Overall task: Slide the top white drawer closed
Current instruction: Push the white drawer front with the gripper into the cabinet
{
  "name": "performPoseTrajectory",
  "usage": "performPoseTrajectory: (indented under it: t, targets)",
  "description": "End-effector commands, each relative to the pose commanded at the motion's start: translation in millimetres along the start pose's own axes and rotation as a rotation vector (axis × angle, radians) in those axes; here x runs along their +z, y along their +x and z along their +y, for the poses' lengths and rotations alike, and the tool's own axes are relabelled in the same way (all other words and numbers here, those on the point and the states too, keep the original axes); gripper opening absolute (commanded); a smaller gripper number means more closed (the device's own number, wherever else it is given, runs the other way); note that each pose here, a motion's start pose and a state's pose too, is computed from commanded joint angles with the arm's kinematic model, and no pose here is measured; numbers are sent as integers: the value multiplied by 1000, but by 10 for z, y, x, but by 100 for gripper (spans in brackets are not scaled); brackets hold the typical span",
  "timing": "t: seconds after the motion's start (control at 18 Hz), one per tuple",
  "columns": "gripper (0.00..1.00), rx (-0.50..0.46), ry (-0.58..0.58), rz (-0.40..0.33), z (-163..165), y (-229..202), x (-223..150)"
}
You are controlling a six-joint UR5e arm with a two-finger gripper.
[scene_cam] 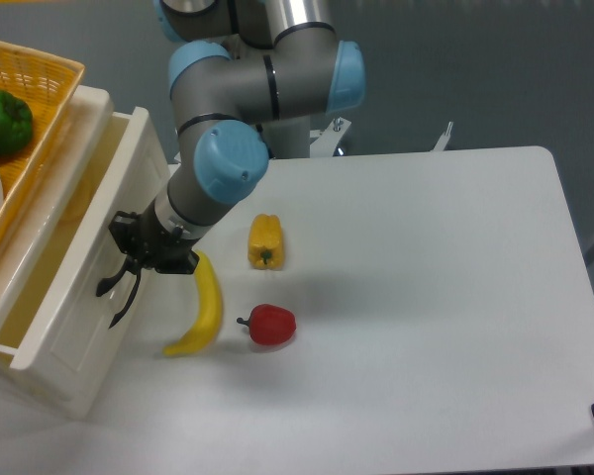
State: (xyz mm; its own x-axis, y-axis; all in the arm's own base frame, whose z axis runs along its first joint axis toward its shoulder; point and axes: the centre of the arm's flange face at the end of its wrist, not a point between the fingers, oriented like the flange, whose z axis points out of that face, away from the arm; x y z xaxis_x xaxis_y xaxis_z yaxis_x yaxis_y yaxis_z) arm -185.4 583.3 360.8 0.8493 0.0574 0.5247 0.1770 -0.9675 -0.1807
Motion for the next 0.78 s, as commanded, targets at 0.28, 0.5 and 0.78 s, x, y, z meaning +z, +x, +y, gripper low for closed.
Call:
performPoseTrajectory:
  t: [0.28,0.5,0.78]
  targets:
    - [0,1,-11,4,-14,88,69]
    - [0,-1,-16,6,-20,107,104]
    - [1,7,-19,7,-31,156,128]
